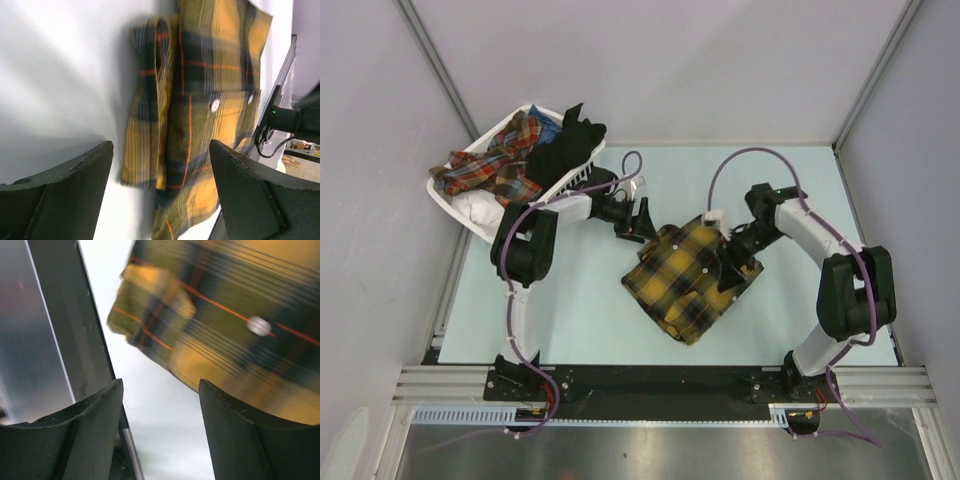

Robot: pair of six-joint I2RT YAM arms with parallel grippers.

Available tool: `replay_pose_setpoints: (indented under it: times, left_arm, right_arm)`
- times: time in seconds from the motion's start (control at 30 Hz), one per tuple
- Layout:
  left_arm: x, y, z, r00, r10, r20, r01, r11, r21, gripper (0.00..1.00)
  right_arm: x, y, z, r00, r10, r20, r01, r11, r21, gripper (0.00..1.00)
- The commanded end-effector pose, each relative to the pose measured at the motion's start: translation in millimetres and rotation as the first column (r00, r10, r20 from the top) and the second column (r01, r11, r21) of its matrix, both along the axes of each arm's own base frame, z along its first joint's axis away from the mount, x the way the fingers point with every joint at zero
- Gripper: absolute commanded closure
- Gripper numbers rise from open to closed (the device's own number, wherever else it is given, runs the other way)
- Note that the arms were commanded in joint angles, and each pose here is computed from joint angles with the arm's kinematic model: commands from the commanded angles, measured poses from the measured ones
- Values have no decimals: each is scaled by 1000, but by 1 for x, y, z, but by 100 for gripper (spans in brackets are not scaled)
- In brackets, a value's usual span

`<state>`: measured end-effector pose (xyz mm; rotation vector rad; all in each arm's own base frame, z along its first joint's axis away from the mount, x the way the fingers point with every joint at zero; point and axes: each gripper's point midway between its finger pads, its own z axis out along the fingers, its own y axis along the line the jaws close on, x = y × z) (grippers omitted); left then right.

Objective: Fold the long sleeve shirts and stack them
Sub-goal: Fold the shirt

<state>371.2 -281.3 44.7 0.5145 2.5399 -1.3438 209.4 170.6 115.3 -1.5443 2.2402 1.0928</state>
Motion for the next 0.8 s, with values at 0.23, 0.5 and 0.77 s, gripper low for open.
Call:
replay_pose_setpoints:
  times: [0.23, 0.5, 0.77]
  left_arm:
    - [-12, -39, -37, 989, -126, -73, 120, 989, -90, 17]
    - [-14, -52, -45, 986, -114, -123, 103, 990, -93, 25]
    - [9, -58, 26, 994, -113, 13, 114, 985, -131, 91]
  right_arm:
    - [72, -32, 21, 896, -367, -252, 401, 910, 101, 33]
    - [80, -34, 18, 887, -380, -263, 416, 905, 92, 32]
    - [95, -45, 11, 841, -465, -276, 503, 861, 80, 34]
